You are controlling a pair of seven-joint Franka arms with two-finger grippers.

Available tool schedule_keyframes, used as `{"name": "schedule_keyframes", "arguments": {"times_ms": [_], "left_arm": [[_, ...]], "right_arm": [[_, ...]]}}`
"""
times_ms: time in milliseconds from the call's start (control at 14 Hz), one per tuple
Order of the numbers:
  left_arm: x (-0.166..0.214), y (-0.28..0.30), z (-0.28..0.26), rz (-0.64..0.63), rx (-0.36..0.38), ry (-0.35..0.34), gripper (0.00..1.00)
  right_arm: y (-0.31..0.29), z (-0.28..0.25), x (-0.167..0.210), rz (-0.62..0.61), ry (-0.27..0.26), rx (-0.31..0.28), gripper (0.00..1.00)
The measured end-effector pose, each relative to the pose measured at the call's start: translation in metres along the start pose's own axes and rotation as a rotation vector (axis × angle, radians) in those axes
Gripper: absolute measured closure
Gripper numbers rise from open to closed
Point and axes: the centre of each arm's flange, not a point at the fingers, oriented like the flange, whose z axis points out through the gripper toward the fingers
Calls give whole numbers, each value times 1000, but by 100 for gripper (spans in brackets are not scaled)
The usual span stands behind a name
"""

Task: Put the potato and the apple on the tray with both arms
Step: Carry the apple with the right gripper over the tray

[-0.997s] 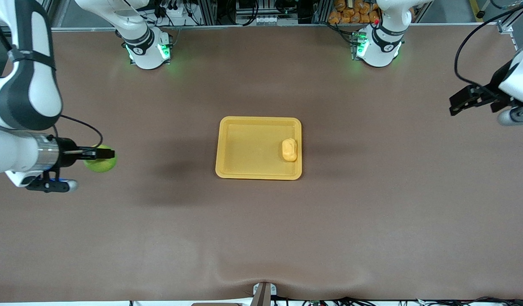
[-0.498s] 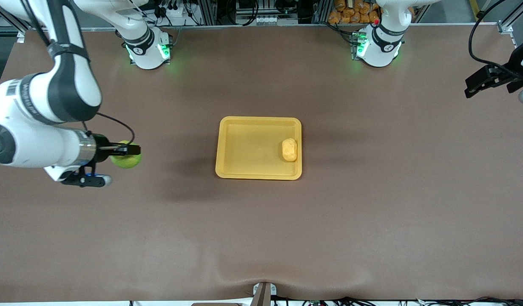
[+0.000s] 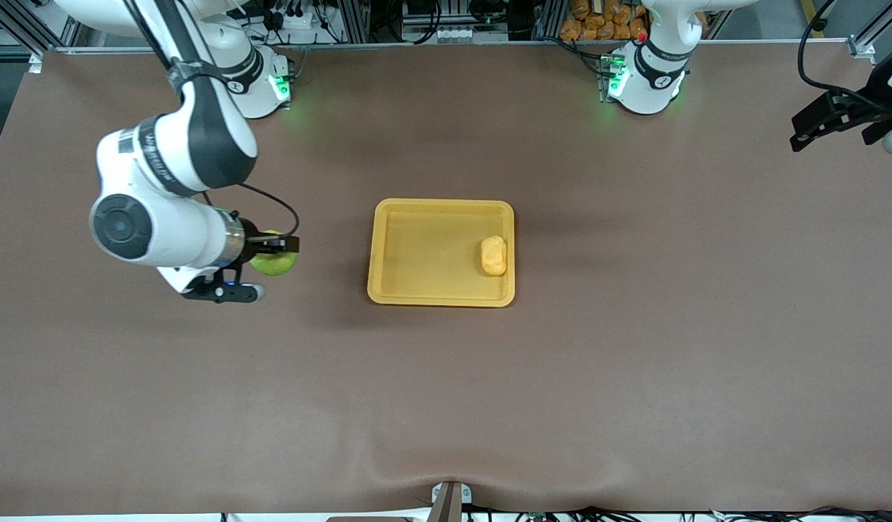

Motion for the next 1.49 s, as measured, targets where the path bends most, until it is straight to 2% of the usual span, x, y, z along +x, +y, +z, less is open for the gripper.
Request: {"name": "schedule_keyframes", "arguments": {"times_ms": [427, 783, 1139, 1495], "left_arm": [[0, 5, 4, 9, -15, -11, 0], [2, 13, 13, 25, -13, -28, 0], [3, 14, 15, 28, -13, -33, 0], [3, 14, 16, 28, -12, -35, 0]], "right_arm": [[-74, 57, -25, -10, 85, -4, 18], [-92, 100, -27, -7, 45, -23, 18], [-141, 162, -33, 13, 78, -39, 18], [-163, 200, -35, 39, 76, -62, 18]]}}
